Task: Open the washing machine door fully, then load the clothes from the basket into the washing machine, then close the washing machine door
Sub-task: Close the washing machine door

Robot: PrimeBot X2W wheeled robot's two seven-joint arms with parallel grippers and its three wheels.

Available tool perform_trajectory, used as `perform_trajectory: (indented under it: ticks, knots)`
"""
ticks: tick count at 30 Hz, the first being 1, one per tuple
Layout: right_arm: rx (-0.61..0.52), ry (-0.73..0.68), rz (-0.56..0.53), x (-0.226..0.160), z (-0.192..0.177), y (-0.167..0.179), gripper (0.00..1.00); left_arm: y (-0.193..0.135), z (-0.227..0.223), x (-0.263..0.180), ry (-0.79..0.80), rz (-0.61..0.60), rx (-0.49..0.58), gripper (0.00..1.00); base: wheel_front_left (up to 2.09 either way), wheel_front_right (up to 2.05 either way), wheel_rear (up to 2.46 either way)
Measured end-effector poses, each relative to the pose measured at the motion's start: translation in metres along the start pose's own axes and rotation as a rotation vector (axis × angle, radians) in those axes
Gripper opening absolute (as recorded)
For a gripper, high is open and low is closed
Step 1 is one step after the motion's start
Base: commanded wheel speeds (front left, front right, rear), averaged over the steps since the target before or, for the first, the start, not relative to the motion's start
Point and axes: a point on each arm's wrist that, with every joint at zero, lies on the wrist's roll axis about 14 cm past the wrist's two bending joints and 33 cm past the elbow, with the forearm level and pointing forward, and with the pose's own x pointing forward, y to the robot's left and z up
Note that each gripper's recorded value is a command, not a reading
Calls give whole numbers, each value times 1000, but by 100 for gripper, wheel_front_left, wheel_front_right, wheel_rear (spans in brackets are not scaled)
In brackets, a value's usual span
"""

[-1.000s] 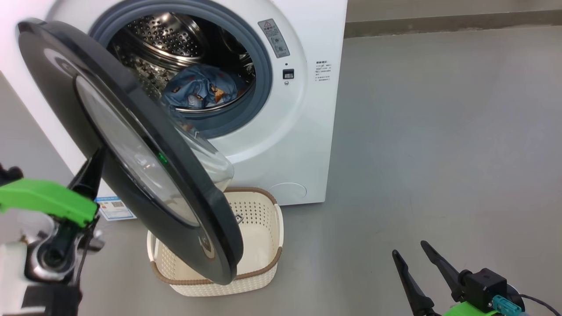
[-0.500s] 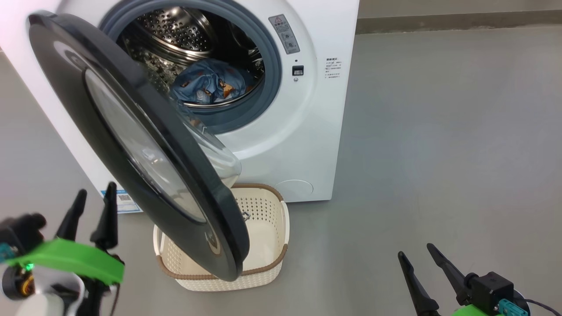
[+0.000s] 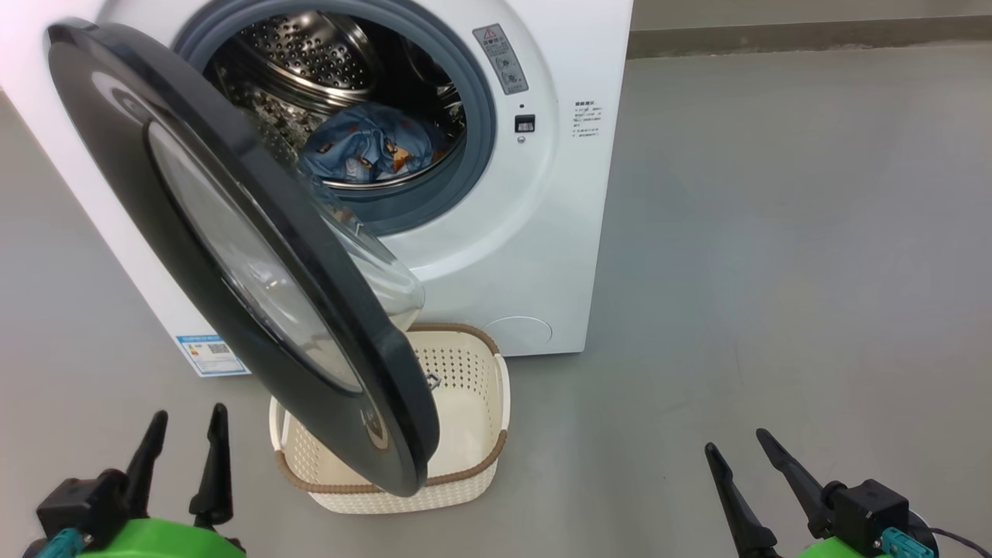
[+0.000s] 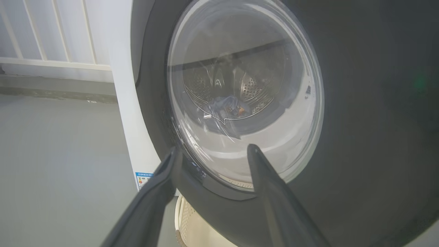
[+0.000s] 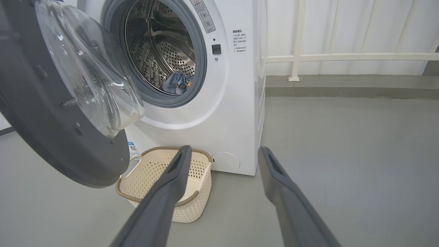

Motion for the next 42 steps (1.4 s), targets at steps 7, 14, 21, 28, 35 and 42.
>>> perform_trajectory:
  ticks: [7,14,21,28,35,42]
  knots:
    - [-8,4,0,0,-1,-2,100,-5,3,-9,-32,15,20,100,0,0,0]
    - [-32,7,2,-1,-1,-3,100,-2,-7,-21,-9,44,31,100,0,0,0]
    - [-48,32,-9,-5,-8,-7,100,-14,-19,-31,29,8,46,100,0,0,0]
    - [-64,38,-19,-6,-9,-10,100,-16,-16,-34,14,19,26,100,0,0,0]
    - [-85,31,-21,-6,-6,-12,100,-12,-17,-39,18,33,27,100,0,0,0]
    - [-93,23,-21,-6,-4,-12,100,-11,-17,-38,20,34,27,100,0,0,0]
